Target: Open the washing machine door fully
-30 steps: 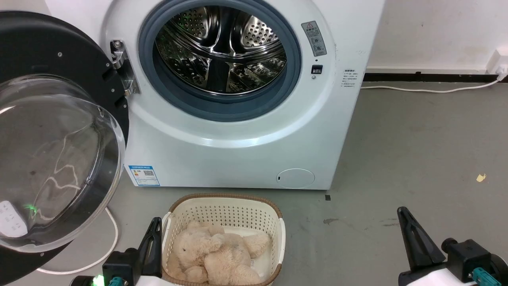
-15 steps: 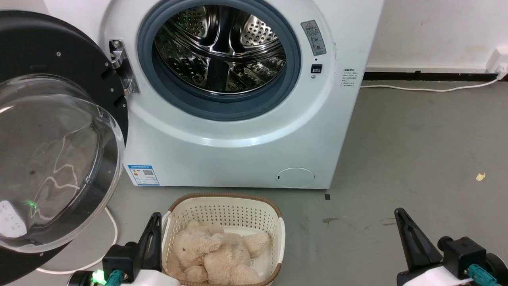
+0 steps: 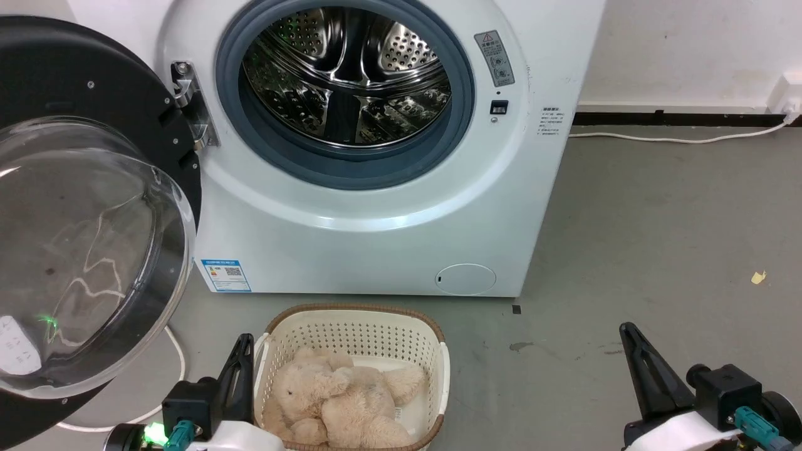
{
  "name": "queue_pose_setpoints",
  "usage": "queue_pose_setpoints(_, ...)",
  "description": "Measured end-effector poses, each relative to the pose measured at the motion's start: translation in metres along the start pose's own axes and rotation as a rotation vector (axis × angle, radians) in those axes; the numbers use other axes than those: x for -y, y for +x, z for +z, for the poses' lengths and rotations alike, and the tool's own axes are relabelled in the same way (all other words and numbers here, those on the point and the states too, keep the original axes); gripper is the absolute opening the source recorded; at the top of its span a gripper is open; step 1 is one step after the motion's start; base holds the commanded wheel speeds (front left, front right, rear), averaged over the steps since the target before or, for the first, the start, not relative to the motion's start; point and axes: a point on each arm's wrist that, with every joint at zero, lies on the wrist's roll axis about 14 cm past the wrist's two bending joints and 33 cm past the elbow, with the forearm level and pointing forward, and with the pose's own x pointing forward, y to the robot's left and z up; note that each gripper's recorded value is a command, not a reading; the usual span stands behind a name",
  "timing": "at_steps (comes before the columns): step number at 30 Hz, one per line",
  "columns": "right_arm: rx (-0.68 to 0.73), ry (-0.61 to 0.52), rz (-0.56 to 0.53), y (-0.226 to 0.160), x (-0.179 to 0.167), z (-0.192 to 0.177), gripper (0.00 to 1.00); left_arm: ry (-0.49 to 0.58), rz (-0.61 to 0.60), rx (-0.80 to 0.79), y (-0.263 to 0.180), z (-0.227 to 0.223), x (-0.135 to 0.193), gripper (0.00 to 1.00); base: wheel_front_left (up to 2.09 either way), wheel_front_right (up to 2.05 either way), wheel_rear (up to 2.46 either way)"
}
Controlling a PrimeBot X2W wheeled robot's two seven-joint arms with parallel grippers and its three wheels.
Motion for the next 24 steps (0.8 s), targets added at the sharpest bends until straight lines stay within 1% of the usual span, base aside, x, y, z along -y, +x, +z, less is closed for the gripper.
queue_pose_setpoints(24,-0.032,-0.012,0.009,0.0050,-0.0023,-0.0010,0.00,0.018,0.010,-0.019,0.0060,0.0029,-0.0027,0.00,0.00,0.00,0.00)
